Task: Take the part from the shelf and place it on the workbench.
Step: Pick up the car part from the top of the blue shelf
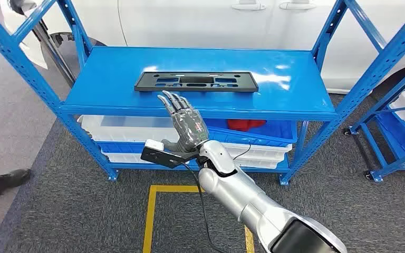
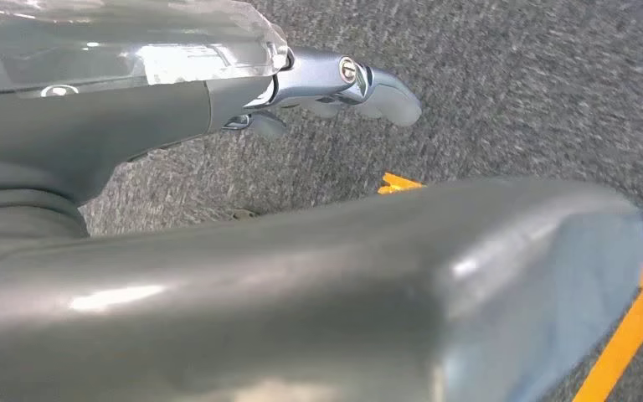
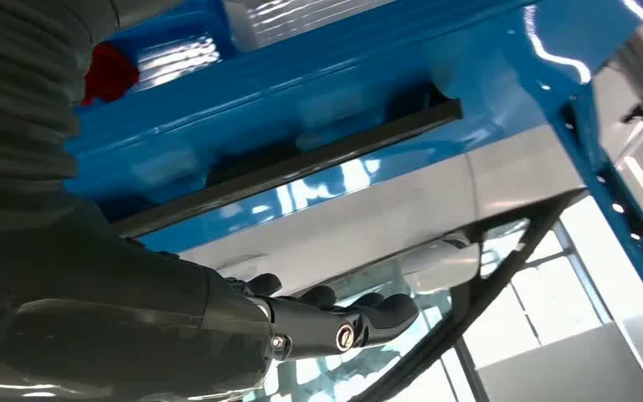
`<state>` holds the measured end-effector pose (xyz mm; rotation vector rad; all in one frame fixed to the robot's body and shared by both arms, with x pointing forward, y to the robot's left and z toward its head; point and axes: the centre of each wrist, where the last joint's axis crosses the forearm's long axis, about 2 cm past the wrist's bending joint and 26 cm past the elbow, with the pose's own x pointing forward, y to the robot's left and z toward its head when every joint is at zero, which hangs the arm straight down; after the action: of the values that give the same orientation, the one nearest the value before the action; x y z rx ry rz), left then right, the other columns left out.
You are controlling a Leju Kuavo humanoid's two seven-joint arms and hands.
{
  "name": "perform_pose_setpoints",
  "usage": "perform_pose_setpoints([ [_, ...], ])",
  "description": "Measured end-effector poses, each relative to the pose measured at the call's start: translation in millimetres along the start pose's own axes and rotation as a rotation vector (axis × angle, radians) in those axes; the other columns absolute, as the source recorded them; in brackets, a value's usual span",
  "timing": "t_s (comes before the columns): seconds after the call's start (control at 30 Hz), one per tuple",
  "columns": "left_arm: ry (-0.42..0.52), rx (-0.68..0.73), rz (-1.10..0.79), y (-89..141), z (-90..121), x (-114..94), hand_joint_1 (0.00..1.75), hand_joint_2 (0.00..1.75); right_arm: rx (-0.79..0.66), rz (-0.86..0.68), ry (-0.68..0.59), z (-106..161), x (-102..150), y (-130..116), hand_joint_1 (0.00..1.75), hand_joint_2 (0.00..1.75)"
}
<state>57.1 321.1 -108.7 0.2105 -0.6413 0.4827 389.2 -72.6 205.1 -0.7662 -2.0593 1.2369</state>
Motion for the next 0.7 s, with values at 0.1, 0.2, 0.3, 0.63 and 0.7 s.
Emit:
perform_pose_setpoints([
  [0.1, -0.001, -0.001, -0.001, 0, 0, 1, 0.0, 0.0, 0.003, 0.055, 0.028, 0, -5, 2, 0.0, 1.75],
  [0.2, -0.001, -0.003, -0.002, -1, -1, 1, 0.0, 0.0, 0.002, 0.135, 0.078, 2, -14, 5, 0.0, 1.75],
  [0.3, 0.003, -0.003, -0.003, 0, 0, 1, 0.0, 0.0, -0.004, 0.198, 0.141, 8, -24, 10, 0.0, 1.75],
  [0.63, 0.012, -0.017, -0.01, -3, 1, -1, 0.0, 0.0, -0.094, 0.353, 0.313, 20, -59, 6, 0.0, 1.75],
  [0.7, 0.011, -0.02, -0.016, -3, 1, -1, 0.0, 0.0, -0.1, 0.366, 0.335, 23, -66, 4, 0.0, 1.75],
])
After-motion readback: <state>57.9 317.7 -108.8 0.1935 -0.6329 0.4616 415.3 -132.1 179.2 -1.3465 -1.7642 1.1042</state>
